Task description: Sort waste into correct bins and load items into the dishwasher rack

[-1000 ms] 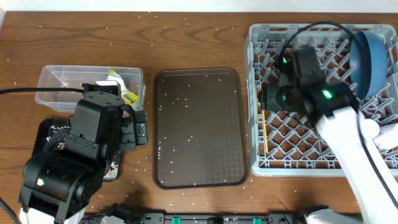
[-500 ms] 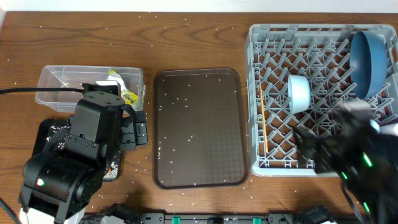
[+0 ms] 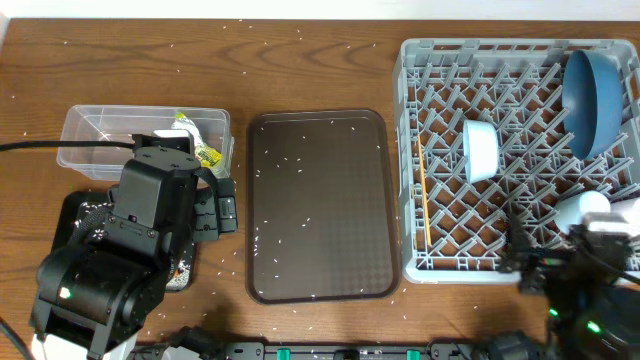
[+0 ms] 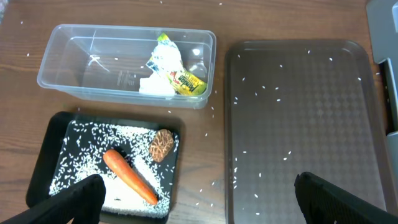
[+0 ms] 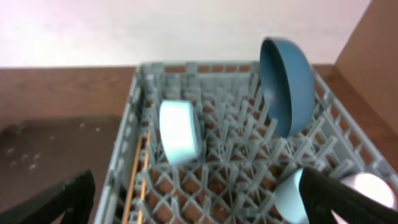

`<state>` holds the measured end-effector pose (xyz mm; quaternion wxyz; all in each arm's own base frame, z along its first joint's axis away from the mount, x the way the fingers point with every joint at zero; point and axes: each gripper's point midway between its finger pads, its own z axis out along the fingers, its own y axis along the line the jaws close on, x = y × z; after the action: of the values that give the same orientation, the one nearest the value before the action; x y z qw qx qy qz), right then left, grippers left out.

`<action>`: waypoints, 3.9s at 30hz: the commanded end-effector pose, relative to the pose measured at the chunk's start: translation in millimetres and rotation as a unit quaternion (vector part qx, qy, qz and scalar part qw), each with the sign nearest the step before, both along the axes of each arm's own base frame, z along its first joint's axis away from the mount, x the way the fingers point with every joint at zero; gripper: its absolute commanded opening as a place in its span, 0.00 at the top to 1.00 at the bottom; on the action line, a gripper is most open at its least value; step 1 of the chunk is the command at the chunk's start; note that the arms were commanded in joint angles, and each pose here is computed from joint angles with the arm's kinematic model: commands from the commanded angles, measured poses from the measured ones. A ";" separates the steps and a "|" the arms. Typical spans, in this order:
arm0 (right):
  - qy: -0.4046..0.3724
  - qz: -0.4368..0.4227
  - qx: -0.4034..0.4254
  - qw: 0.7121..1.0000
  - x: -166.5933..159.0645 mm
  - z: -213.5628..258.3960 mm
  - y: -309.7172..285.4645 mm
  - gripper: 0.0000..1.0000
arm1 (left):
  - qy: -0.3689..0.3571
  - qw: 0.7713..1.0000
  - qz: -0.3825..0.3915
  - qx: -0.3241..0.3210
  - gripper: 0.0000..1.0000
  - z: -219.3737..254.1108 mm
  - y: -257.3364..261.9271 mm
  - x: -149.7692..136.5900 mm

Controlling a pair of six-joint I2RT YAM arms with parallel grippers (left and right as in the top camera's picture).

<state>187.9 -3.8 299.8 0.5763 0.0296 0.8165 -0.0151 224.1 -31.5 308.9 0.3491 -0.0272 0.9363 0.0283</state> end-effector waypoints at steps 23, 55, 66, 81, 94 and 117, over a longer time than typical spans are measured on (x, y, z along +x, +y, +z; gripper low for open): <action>-0.092 -0.005 0.028 0.995 43.7 -128.6 -2.4 0.01 | -0.007 1.000 0.008 0.001 0.02 4.8 3.2 0.2; -0.141 -0.002 0.031 0.990 58.2 -140.3 -0.9 0.01 | -0.007 1.000 0.008 0.001 0.02 4.8 3.2 0.2; -0.141 -0.002 0.031 0.990 58.2 -140.3 -0.9 0.01 | -0.081 0.996 0.044 0.001 0.02 25.5 18.1 11.5; -0.141 -0.002 0.031 0.990 58.2 -140.3 -0.9 0.01 | -0.307 0.949 -0.066 -0.025 0.02 30.4 17.1 -5.0; -0.141 -0.002 0.031 0.990 58.2 -140.3 -0.9 0.01 | -0.368 0.926 -0.079 -0.034 0.02 -49.9 14.3 -15.6; -0.141 -0.002 0.031 0.990 58.2 -140.3 -0.9 0.01 | -0.372 0.923 -0.087 -0.047 0.02 -139.1 7.6 15.0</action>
<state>246.2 -3.1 160.4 0.6841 0.0508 0.7274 0.0173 239.2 -20.8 170.0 0.6675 0.0240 0.7424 -0.0521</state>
